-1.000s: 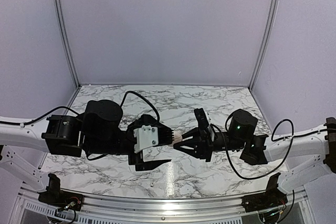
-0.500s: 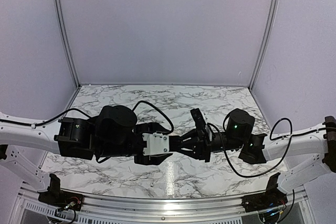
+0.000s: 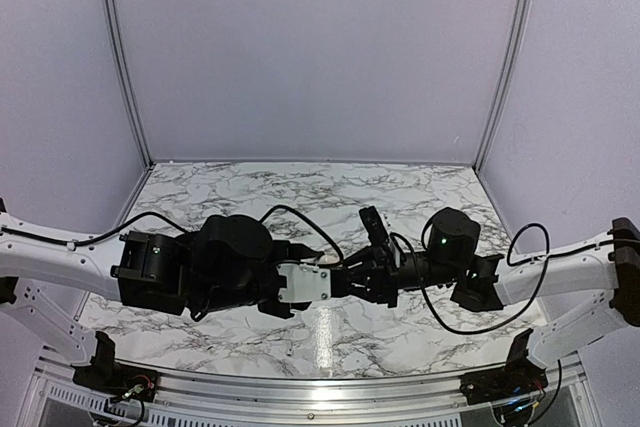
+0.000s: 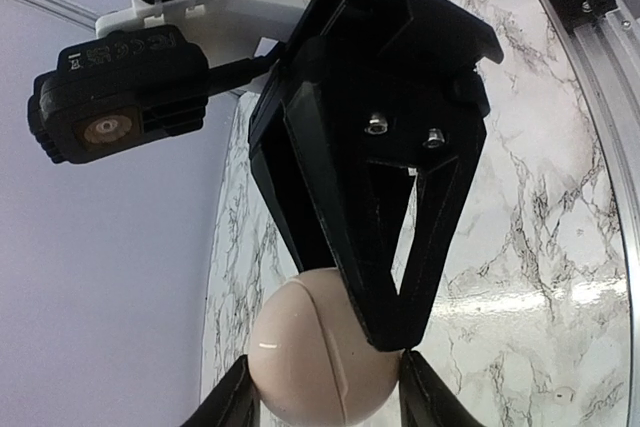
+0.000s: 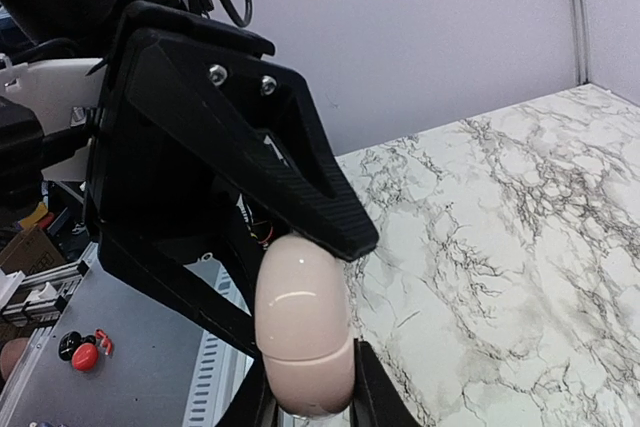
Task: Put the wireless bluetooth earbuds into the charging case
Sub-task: Place the charging case with the earbuds at the center of the board.
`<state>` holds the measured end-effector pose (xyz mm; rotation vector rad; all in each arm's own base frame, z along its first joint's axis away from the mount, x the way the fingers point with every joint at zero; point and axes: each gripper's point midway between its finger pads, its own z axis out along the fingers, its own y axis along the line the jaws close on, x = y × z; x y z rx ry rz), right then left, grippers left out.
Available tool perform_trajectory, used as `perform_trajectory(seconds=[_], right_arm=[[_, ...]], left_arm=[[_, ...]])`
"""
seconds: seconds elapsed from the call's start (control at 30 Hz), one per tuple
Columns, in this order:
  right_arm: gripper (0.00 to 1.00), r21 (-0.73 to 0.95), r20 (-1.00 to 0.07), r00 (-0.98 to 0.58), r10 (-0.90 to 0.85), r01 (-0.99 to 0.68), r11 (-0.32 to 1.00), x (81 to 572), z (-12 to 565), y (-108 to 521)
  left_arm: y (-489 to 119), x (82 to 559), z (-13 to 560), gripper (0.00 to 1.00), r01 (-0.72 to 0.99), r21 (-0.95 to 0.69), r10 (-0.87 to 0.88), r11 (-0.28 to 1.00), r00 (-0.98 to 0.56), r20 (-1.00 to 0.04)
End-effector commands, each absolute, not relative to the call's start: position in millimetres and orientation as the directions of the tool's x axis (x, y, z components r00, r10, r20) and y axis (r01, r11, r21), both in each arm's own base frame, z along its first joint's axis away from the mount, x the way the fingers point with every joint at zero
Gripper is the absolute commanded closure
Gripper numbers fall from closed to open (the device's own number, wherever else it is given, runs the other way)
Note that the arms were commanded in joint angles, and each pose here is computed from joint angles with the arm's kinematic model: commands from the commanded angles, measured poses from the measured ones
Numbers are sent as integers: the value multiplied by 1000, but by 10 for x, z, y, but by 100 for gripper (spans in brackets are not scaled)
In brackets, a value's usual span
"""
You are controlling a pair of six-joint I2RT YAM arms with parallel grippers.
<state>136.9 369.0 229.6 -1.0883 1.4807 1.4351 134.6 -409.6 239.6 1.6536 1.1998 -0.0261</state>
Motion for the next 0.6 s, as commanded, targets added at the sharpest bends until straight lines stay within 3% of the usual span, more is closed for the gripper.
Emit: perform_trajectory(seconds=[0.0, 0.1, 0.17, 0.37, 0.57], right_arm=[[100, 373, -928, -373, 26, -928, 12, 1530, 2581, 3722], [100, 376, -926, -377, 4, -924, 73, 1689, 2474, 3701], [100, 392, -917, -399, -19, -908, 145, 1867, 2331, 3663], [100, 431, -870, -489, -67, -818, 381, 2510, 1865, 3518], [100, 486, -774, -623, -112, -699, 525, 3031, 1305, 3387]], left_arm=[[-4173, 1337, 2307, 46, 667, 745, 694, 5, 534, -483], [-4066, 1520, 2504, 16, 701, 694, 664, 164, 442, -603], [-3947, 1666, 2666, 2, 710, 642, 617, 288, 375, -692], [-3399, 2177, 2972, 1, 671, 391, 412, 629, 138, -900], [-3024, 2468, 2958, 1, 596, 182, 257, 783, -44, -965]])
